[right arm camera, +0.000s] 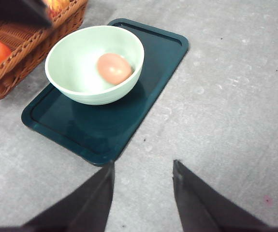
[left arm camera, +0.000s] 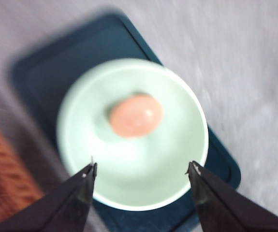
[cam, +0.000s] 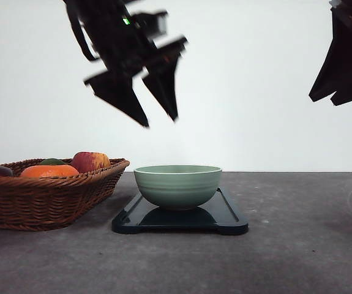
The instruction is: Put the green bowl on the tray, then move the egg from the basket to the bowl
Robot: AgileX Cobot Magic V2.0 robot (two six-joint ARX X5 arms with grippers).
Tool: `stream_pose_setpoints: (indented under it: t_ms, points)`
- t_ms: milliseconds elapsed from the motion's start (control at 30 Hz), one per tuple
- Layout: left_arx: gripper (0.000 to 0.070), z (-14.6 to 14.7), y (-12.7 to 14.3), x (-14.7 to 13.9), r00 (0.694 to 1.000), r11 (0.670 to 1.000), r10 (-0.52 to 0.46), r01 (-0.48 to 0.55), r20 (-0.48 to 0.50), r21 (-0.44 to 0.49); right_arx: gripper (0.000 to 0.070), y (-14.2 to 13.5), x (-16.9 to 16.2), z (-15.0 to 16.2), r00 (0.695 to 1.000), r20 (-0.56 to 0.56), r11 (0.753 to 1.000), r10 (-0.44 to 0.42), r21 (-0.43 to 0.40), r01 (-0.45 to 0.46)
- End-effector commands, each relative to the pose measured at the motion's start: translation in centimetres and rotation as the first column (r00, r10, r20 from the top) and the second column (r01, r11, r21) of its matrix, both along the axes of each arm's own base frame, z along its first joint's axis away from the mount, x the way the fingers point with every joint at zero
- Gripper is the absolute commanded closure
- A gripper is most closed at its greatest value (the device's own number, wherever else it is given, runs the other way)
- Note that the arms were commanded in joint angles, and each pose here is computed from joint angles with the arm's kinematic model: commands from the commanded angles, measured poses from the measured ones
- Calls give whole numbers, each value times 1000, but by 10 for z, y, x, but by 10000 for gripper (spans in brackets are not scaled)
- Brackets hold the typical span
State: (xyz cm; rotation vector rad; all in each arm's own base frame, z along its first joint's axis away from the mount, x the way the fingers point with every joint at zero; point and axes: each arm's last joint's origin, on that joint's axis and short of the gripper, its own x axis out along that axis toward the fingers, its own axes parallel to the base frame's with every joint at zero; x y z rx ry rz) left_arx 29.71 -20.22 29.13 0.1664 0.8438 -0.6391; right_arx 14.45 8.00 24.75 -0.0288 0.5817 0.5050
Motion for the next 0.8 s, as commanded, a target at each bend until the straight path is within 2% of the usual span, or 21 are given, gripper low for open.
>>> stream_pose_setpoints:
  t_ms: [0,233,467,633,767]
  points:
    - [313,5,5,-8,1000,1000,10,-10,17,-28,462,1,1,0,1000,-5,1000,3,-1,-3]
    - [313,0,54,-53,987,987,99,-82,123,-137,462,1,1,-1,1000,-8,1000,3,-3,-3]
    - [313,-15,104,-103,970,974,188,-163,156,-157,462,1,1,0,1000,-7,1000,3,-3,-3]
    - [313,-26,128,-134,955,957,252,-221,159,-190,462,1,1,0,1000,-7,1000,3,-3,-3]
    - [313,-28,138,-154,949,953,261,-224,176,-203,462,1,1,0,1000,-8,1000,3,-2,-3]
